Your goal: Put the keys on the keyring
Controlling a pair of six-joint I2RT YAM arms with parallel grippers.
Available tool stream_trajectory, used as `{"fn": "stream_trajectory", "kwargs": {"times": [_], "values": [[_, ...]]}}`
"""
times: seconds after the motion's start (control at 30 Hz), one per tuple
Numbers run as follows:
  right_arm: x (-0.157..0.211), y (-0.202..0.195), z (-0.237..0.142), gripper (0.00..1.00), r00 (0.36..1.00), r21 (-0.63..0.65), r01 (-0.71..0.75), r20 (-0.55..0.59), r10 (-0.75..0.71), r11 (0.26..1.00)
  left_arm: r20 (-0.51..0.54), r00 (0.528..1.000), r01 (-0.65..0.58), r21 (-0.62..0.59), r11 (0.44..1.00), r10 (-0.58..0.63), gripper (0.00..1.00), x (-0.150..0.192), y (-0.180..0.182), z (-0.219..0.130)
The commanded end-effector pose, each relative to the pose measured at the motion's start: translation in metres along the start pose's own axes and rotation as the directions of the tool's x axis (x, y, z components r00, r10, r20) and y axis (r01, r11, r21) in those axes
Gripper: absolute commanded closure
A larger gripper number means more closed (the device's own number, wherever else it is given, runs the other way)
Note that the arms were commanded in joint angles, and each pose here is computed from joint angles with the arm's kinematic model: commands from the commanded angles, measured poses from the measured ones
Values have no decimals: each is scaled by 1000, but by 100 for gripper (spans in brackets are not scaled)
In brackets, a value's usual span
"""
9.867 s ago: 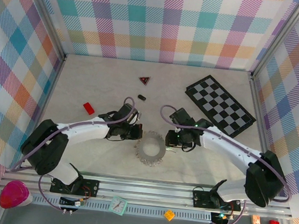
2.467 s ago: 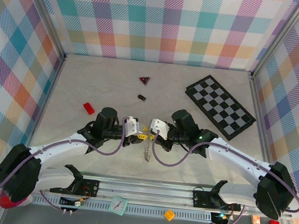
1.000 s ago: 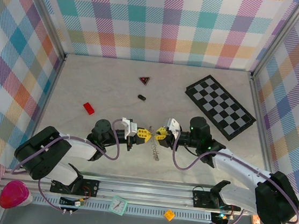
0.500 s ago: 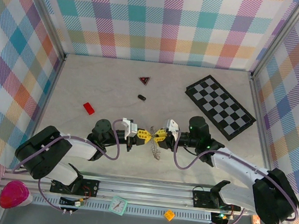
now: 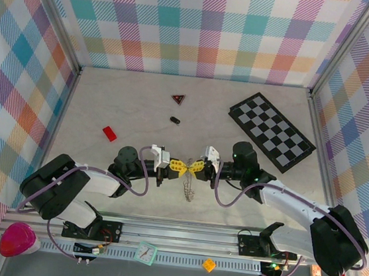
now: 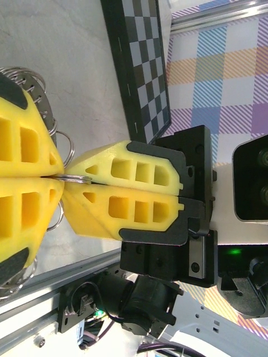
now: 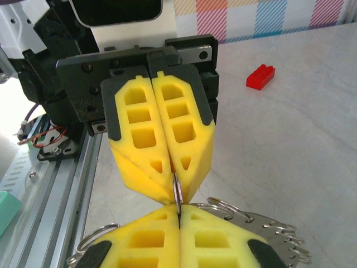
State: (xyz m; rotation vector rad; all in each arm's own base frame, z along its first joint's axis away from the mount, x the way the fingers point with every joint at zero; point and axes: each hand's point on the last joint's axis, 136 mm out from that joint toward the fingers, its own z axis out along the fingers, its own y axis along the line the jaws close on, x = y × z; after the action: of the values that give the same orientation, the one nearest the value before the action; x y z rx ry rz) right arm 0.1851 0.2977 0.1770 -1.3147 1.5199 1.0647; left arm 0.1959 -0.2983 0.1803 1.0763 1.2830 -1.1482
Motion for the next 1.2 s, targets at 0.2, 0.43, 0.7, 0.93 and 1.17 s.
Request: {"fn": "stream_trajectory", "kwargs": {"times": [0.2, 0.43, 0.7, 0.93, 1.17], "values": [[-9, 9, -3, 100, 988, -36, 70, -134, -74, 997, -63, 997, -38, -68, 997, 34, 77, -3, 12, 1], [-6, 12, 2, 100, 971, -50, 88, -218, -96, 995, -239, 969, -69, -30, 997, 60, 76, 13, 5, 0], [-13, 16, 11, 100, 962, -80, 99, -249, -116, 992, -291, 952, -90, 33, 995, 95, 94, 16, -4, 5], [-18, -1, -2, 70, 979, 41, 67, -195, -58, 997, -267, 957, -110, 25, 994, 112, 100, 9, -7, 1], [0, -7, -14, 65, 994, 131, 39, -109, -25, 991, -112, 987, -122, -32, 992, 118, 100, -11, -6, 0]]}}
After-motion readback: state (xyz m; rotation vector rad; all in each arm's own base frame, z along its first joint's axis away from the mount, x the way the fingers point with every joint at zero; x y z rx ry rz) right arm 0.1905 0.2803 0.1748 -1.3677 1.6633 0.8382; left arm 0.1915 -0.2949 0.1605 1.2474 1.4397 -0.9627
